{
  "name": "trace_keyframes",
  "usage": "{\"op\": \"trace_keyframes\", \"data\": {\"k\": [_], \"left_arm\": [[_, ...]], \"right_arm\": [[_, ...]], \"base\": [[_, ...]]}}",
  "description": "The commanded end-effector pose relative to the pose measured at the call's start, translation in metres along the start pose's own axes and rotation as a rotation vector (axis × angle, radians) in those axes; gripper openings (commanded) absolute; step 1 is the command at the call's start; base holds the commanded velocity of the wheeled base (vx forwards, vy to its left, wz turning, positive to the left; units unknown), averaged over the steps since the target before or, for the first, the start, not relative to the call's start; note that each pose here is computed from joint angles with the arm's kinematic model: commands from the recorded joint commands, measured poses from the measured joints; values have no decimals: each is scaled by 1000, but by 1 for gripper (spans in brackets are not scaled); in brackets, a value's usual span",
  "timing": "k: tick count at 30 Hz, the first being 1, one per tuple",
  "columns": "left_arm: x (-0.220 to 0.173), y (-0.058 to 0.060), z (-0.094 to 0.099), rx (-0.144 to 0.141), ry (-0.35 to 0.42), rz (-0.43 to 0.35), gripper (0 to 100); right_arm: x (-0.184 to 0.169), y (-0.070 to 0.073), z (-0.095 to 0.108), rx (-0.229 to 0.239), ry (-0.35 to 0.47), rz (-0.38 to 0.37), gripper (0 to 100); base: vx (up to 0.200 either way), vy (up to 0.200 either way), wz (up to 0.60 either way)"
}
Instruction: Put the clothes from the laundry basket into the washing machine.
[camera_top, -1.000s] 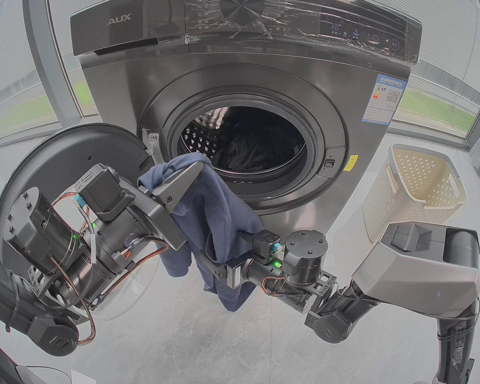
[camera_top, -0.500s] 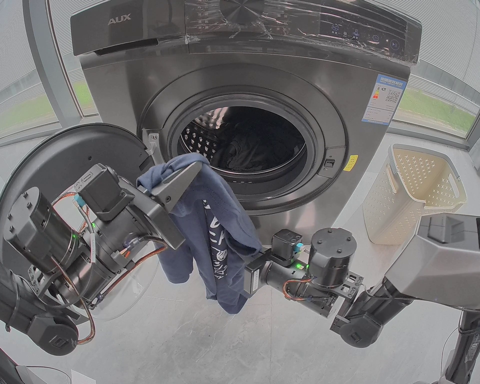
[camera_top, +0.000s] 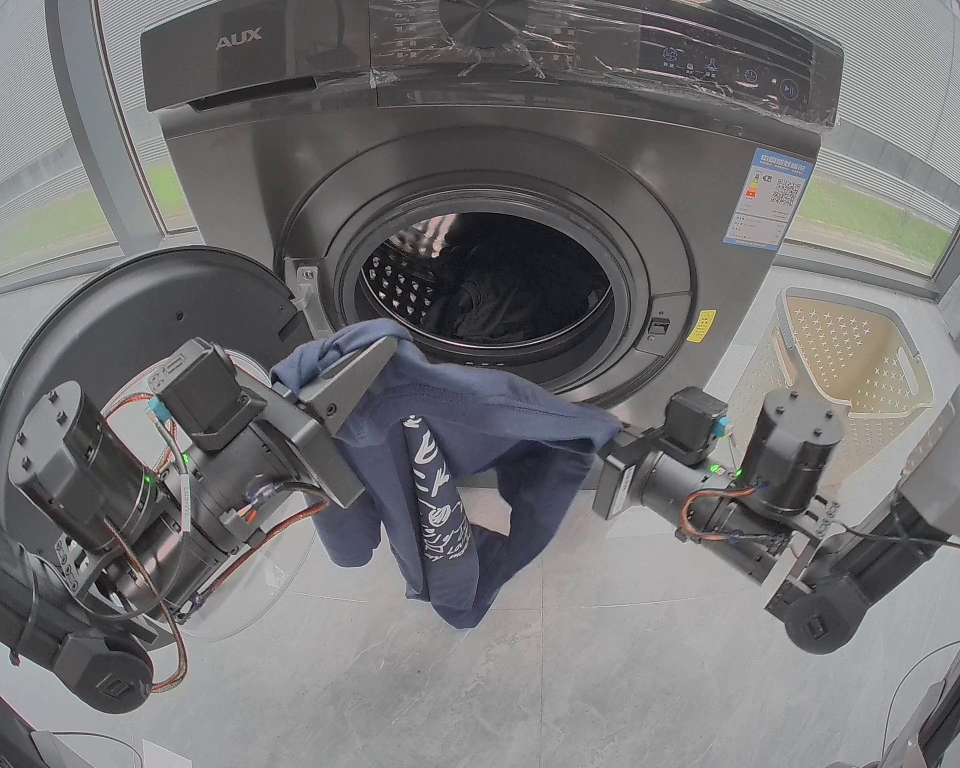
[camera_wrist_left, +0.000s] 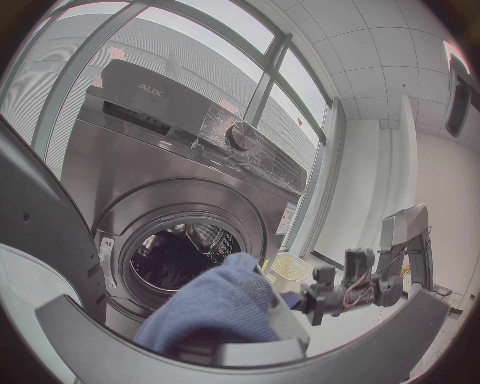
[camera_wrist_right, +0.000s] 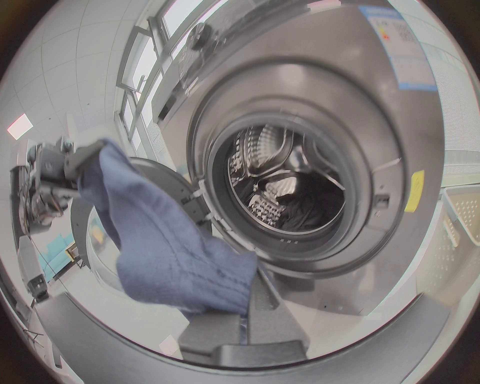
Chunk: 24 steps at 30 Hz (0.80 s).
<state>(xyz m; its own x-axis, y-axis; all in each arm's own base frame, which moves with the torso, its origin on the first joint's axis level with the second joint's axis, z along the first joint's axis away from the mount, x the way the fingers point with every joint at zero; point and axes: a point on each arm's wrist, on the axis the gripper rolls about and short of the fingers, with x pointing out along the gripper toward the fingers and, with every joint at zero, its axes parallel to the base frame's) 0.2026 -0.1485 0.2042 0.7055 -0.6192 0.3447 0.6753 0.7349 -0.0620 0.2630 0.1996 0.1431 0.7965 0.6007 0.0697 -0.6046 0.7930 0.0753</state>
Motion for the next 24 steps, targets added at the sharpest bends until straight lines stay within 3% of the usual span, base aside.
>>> {"op": "trace_keyframes", "data": {"k": [1, 5, 8, 12, 24], "left_arm": [[-5, 1, 0, 3, 12, 7, 0], [-12, 0, 2, 4, 29, 10, 0], [-15, 4, 7, 14, 31, 26, 0], [-17, 8, 11, 23, 27, 43, 0], [-16, 9, 12, 24, 12, 46, 0]], "right_arm": [[-25, -6, 38, 1, -104, -21, 0], [-44, -7, 52, 0, -136, -31, 0], [-58, -21, 67, -7, -189, -80, 0], [-60, -24, 82, -24, -237, -92, 0], [-61, -12, 108, -13, -346, -49, 0]], "base": [[0, 0, 0], [0, 0, 0], [0, 0, 0], [0, 0, 0], [0, 0, 0]]}}
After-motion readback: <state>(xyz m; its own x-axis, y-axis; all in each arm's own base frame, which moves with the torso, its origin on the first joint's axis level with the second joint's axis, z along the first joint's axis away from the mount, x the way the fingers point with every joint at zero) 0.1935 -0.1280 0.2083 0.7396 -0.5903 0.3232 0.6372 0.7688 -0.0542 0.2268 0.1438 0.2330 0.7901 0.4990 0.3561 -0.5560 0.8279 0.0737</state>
